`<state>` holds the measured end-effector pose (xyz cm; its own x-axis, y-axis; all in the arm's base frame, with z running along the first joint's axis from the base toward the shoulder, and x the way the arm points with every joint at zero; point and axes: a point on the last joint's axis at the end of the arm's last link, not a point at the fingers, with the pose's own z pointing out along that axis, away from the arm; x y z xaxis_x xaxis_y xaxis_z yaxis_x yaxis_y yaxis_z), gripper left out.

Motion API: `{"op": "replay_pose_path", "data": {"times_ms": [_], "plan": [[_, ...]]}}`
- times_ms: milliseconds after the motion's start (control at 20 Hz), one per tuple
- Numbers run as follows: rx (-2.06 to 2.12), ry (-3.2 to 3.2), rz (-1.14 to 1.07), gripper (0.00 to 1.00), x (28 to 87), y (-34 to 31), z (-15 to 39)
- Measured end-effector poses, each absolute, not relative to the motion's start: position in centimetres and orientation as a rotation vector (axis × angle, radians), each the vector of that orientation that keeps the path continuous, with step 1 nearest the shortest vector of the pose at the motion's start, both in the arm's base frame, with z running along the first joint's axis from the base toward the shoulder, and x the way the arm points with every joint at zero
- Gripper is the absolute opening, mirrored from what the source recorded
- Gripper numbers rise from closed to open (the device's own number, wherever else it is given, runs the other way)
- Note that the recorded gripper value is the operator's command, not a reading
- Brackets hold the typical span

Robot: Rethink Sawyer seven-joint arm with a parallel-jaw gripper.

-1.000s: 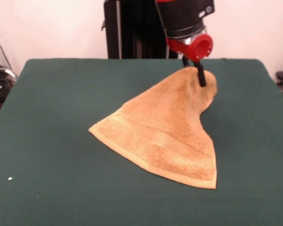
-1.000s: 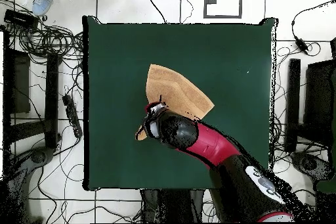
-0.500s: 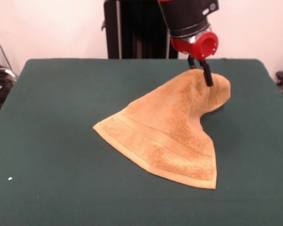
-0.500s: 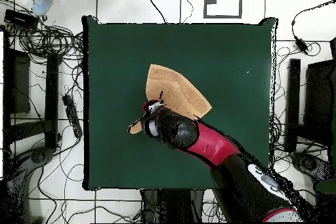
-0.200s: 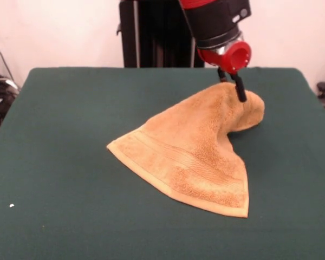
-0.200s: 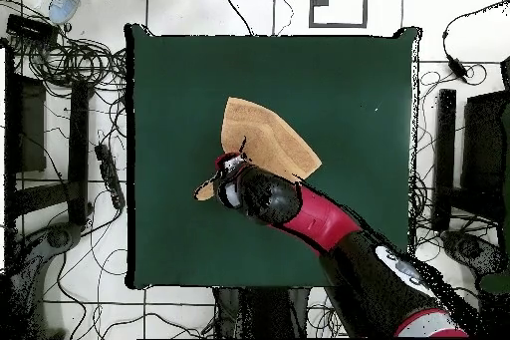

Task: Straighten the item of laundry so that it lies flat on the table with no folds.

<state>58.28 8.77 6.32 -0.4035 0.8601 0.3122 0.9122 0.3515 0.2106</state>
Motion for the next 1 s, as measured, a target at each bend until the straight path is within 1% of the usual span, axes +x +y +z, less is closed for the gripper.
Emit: {"op": "replay_pose_path", "data": {"times_ms": [350,600,950,1000], "plan": [[-1.591,-2.484,-0.502,1.00,58.5,9.6,6.8],[-1.469,-2.542,-0.394,1.00,58.8,10.4,9.3],[-1.193,-2.630,-0.151,1.00,60.3,9.9,18.1],[-1.162,-2.640,-0.110,1.00,60.8,9.5,20.2]]}}
